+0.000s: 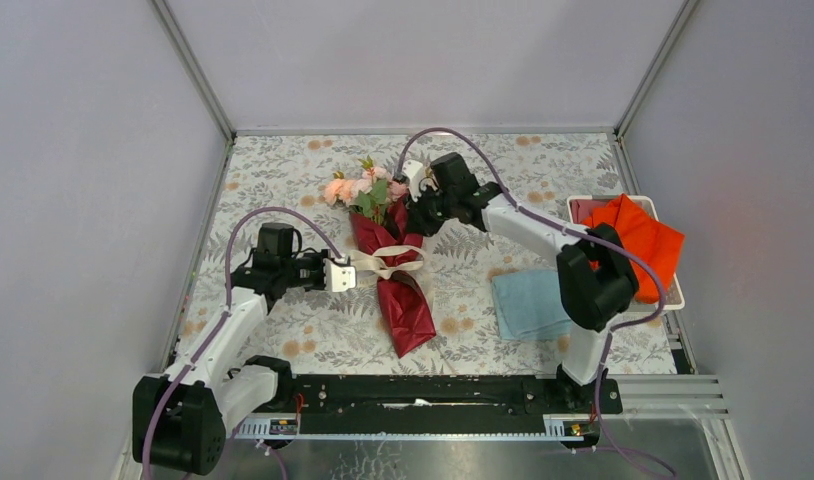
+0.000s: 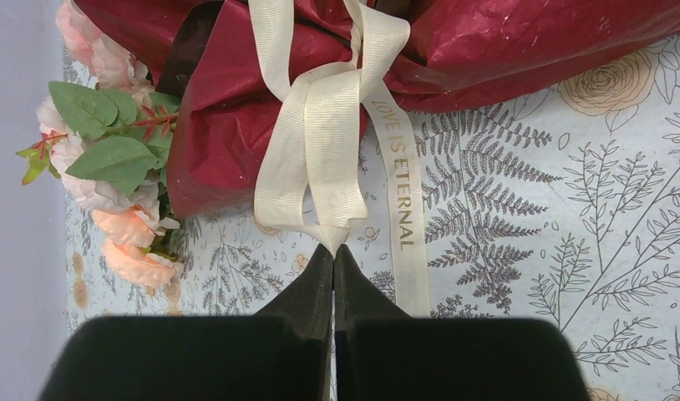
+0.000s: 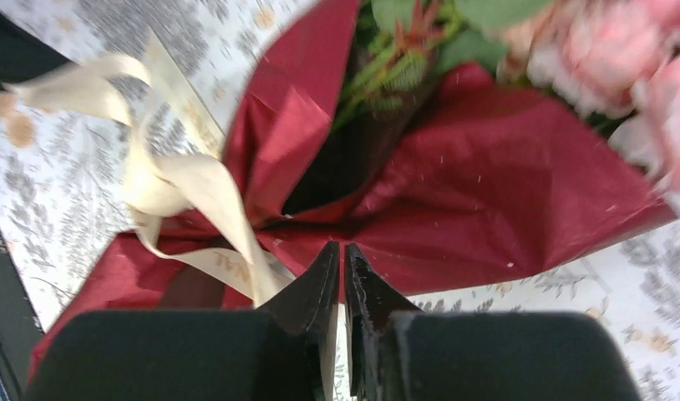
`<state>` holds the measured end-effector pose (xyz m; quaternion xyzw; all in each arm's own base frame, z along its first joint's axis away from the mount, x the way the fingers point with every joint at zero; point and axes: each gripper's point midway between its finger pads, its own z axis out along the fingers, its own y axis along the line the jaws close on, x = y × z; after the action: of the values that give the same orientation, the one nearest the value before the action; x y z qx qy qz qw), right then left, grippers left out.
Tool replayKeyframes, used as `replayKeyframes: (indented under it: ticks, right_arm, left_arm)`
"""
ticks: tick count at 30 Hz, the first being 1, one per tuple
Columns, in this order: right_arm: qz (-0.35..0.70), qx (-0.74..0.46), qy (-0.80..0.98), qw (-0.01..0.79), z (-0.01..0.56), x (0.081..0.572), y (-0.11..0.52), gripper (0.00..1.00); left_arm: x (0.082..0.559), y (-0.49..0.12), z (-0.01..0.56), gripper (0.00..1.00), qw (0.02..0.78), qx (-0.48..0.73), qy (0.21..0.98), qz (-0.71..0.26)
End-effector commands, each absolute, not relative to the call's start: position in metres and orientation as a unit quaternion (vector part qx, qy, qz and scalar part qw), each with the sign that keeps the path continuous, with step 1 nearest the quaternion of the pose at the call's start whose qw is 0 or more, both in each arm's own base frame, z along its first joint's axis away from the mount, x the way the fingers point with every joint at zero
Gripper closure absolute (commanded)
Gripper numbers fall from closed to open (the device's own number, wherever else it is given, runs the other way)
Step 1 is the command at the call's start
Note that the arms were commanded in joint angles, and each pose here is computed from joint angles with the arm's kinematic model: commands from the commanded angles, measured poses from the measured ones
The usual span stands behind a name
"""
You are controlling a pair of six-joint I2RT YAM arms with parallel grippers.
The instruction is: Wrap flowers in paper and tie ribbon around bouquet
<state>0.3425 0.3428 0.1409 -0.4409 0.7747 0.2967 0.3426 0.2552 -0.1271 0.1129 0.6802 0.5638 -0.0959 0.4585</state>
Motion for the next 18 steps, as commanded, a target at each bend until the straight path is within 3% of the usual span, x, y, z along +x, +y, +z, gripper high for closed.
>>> replayKeyframes:
  ticks: [1, 18]
  right_arm:
    - [0.256, -0.424, 0.810, 0.315, 0.117, 0.347, 0.331, 0.89]
    - [0.408, -0.482, 0.736, 0.244, 0.118, 0.281, 0.368, 0.86]
  left_arm:
    - [0.257, -0.129, 0.118, 1.00, 0.476, 0.678, 0.552, -0.093]
    - [0.257, -0.130, 0.117, 1.00, 0.477, 0.679, 0.550, -0.093]
